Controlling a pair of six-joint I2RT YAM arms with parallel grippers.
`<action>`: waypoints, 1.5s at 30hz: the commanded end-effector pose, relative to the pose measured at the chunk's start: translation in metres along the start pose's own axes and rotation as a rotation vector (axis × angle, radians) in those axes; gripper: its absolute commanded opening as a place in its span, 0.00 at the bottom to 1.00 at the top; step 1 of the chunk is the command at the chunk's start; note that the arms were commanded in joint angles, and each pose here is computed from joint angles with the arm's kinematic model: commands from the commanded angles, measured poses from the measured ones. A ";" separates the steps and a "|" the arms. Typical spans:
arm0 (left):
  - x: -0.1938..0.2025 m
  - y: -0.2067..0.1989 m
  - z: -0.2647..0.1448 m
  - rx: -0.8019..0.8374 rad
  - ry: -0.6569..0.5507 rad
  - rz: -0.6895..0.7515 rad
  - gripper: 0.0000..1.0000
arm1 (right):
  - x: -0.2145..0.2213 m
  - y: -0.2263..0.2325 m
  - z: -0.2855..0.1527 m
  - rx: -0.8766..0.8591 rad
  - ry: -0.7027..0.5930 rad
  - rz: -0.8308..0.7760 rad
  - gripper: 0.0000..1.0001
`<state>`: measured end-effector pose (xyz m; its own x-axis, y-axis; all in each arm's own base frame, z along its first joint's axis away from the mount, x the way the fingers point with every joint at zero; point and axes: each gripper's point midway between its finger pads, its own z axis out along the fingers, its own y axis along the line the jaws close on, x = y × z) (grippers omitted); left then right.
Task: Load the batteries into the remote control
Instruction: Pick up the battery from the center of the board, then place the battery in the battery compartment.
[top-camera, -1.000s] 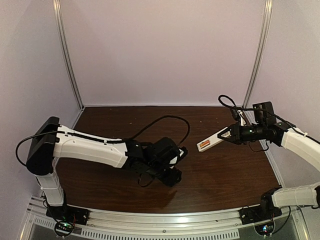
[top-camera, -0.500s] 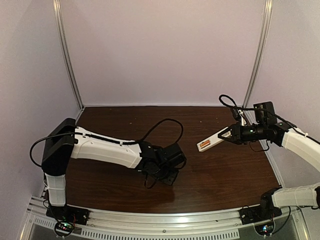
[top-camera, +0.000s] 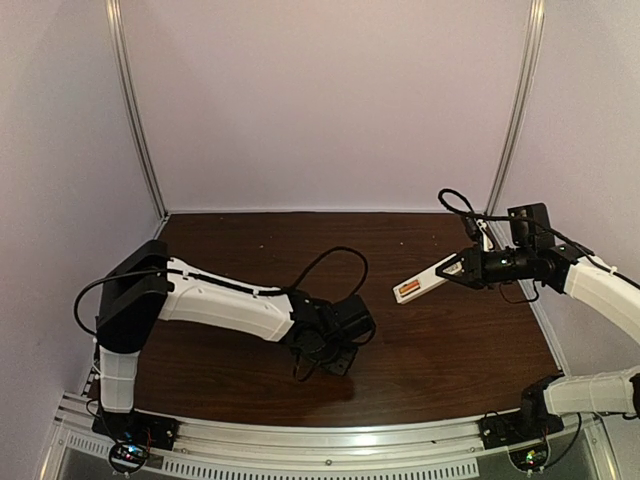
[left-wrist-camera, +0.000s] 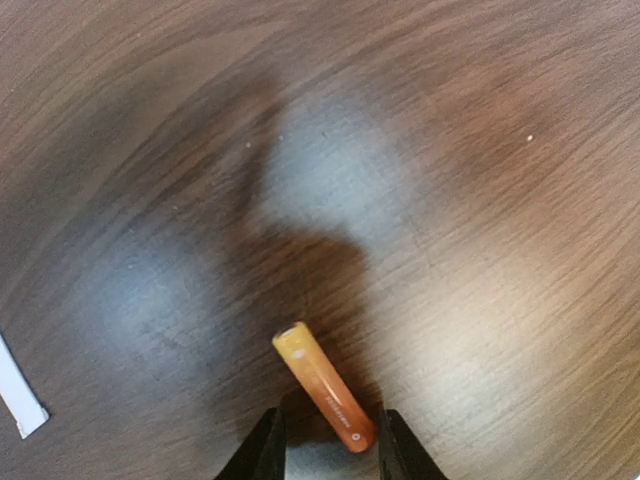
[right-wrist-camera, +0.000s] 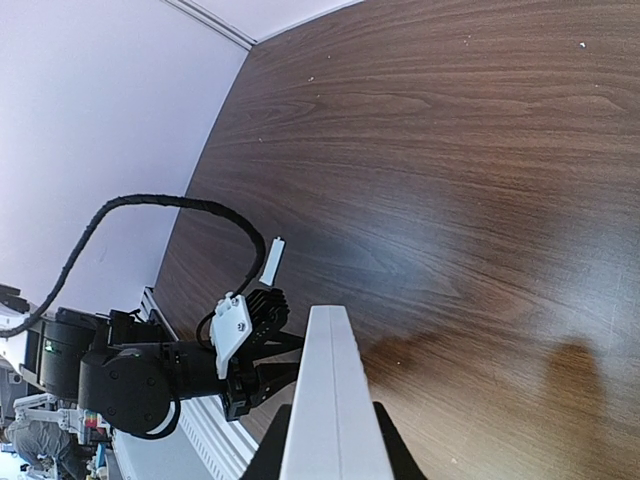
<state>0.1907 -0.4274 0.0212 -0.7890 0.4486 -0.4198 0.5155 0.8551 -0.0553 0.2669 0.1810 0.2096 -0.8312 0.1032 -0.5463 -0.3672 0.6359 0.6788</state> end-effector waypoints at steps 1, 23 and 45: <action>-0.004 0.004 0.007 -0.024 -0.003 -0.009 0.33 | 0.001 0.001 -0.003 -0.009 -0.008 -0.003 0.00; -0.038 0.030 -0.057 0.051 -0.192 0.208 0.00 | 0.010 0.008 0.007 -0.141 -0.016 0.048 0.00; -0.051 -0.027 -0.166 0.294 -0.334 0.849 0.00 | 0.042 0.070 0.040 -0.405 0.052 0.053 0.00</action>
<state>0.1674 -0.4294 0.2001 -0.0568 0.7089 -0.7031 0.9586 0.2354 0.1599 0.2247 0.2491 0.2035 -0.8848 0.0743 -0.4600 -0.4114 0.3390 0.8461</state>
